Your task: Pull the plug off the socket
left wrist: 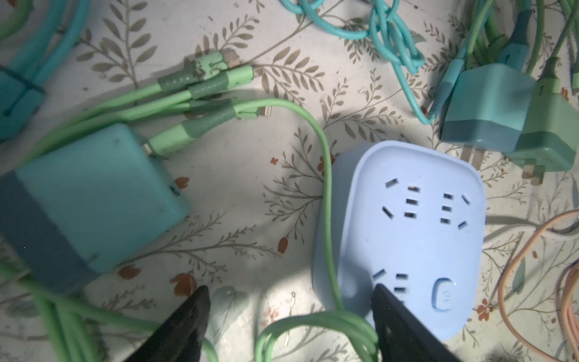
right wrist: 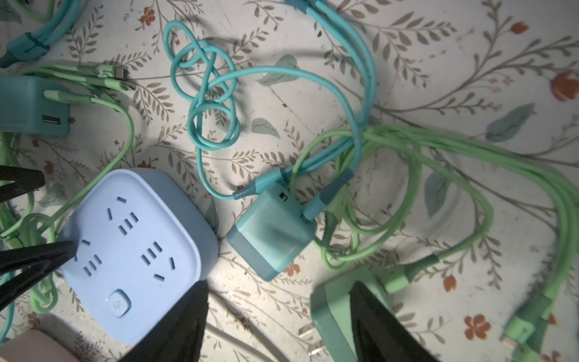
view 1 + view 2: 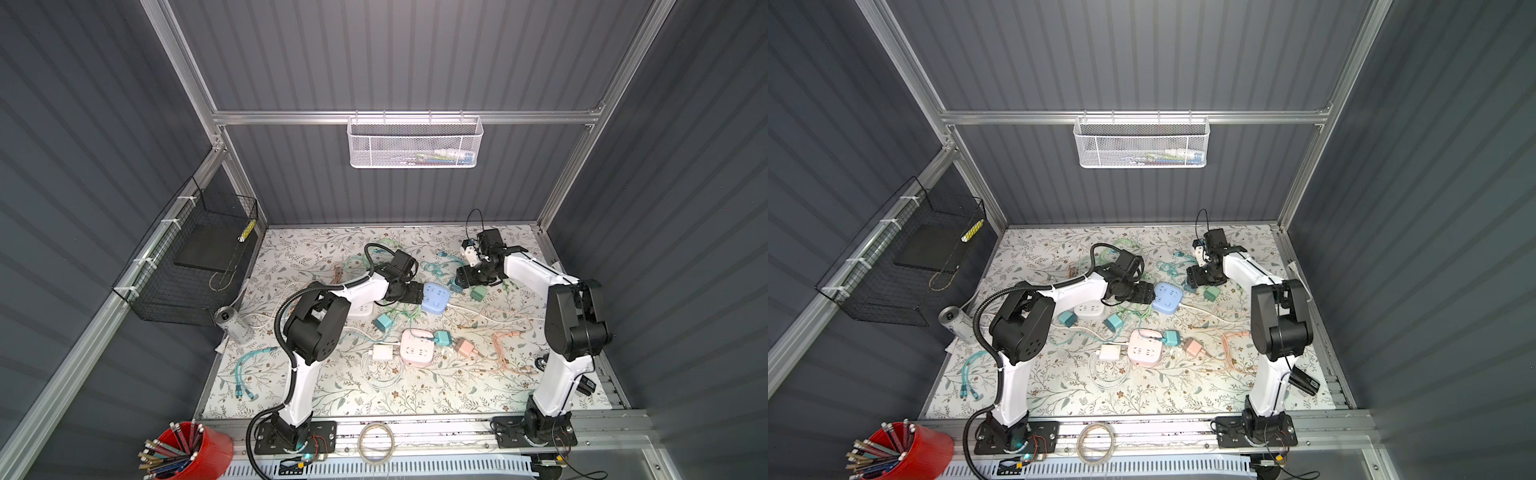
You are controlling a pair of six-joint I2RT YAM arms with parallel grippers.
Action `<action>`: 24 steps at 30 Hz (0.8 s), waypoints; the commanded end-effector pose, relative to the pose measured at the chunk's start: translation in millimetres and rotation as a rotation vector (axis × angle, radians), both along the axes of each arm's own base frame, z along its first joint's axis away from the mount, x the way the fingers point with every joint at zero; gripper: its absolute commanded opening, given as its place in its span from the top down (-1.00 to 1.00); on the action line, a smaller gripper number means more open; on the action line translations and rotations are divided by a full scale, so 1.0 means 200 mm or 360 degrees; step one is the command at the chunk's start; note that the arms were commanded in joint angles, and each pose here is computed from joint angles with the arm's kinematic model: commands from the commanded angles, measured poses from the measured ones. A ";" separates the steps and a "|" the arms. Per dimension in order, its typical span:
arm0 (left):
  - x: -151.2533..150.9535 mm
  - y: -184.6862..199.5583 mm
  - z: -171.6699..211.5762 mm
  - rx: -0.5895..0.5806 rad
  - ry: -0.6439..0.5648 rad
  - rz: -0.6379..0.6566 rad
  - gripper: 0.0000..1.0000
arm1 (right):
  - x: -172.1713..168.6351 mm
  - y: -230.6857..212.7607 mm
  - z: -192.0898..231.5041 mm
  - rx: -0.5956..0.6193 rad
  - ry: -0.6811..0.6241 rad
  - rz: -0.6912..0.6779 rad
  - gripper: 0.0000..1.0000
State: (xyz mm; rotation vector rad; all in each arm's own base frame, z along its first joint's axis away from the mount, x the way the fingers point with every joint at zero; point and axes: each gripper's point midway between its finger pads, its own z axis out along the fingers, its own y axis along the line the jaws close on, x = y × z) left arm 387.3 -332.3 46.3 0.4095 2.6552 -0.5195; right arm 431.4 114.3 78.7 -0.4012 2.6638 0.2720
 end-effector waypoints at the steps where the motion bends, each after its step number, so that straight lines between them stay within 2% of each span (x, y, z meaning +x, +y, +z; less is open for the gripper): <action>1: -0.05 0.06 0.06 0.0074 -0.0023 -0.0002 -0.81 | 0.01 -0.06 0.14 -0.0028 -0.0183 -0.0083 -0.52; 3: -0.03 0.06 0.12 0.0048 -0.0079 0.0008 -0.97 | 0.00 -0.10 0.21 -0.0044 -0.0306 -0.0120 -0.66; 7: -0.03 0.03 0.19 -0.0007 -0.0147 -0.0050 -0.99 | -0.05 -0.18 0.37 -0.0089 -0.0597 -0.0193 -0.98; 10: -0.02 0.01 0.20 -0.0015 -0.0172 -0.0085 -1.00 | -0.11 -0.28 0.48 -0.0168 -0.0863 -0.0294 -0.98; 15: 0.00 0.00 0.26 -0.0020 -0.0249 -0.0068 -0.99 | -0.23 -0.47 0.53 -0.0261 -0.1210 -0.0466 -0.99; 16: -0.02 0.03 0.22 0.0007 -0.0239 -0.0062 -0.99 | -0.25 -0.50 0.53 -0.0257 -0.1258 -0.0499 -0.98; 20: -0.01 0.10 0.29 0.0024 -0.0347 0.0006 -1.00 | -0.31 -0.59 0.46 -0.0168 -0.1383 -0.0633 -0.98; 24: -0.01 0.17 0.35 0.0063 -0.0443 0.0069 -0.99 | -0.30 -0.62 0.39 -0.0096 -0.1481 -0.0664 -0.99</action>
